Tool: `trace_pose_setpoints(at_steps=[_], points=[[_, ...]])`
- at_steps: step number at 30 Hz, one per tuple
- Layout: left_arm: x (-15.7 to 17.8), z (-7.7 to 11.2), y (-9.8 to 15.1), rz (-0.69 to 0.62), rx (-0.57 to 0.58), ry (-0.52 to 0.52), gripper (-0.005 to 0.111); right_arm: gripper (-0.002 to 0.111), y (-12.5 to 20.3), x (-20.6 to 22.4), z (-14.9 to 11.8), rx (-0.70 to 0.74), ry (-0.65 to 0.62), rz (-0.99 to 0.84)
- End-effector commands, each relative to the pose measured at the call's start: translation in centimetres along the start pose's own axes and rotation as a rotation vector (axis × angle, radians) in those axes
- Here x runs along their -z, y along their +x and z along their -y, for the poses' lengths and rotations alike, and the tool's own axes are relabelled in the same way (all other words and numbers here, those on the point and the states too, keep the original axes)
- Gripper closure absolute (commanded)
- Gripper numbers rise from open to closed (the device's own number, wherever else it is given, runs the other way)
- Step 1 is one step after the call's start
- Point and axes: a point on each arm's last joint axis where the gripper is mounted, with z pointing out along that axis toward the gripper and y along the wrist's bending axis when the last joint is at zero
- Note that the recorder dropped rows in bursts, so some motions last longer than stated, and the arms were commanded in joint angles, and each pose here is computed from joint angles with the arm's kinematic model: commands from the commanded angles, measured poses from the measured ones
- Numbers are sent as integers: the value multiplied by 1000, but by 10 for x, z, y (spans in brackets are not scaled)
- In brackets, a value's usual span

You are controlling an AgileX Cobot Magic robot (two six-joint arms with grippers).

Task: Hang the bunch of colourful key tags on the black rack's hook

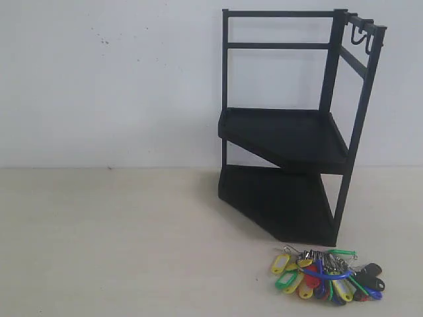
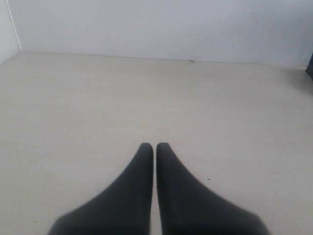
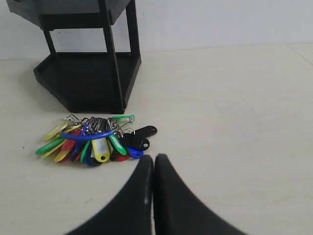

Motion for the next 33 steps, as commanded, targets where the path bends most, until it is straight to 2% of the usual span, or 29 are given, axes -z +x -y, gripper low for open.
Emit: trace_pose_setpoints(at_steps=[1, 8, 14, 17, 22, 24, 25, 27, 28, 33], points=[[0, 0, -2, 11, 7, -2, 102, 109, -1, 0, 0, 7, 0, 20], [0, 0, -2, 11, 7, -2, 102, 109, -3, 0, 0, 20, 2, 33], [0, 0, -2, 11, 7, -2, 102, 109, -17, 2, 0, 30, 8, 196], [0, 0, -2, 11, 7, -2, 102, 109, -34, 7, 1, 10, 9, 392], [0, 0, -2, 11, 7, -2, 102, 109, -64, 27, 2, -153, -46, 788], [0, 0, -2, 11, 7, -2, 102, 109, -74, 38, 2, -156, -58, 949], [0, 0, -2, 11, 7, -2, 102, 109, -75, 40, 2, -153, -59, 973], [0, 0, -2, 11, 7, -2, 102, 109, -86, 43, 0, -112, -40, 908], [0, 0, -2, 11, 7, -2, 102, 109, -94, 45, -2, -44, -15, 841], [0, 0, -2, 11, 7, -2, 102, 109, -131, 44, -9, 206, 32, 437]])
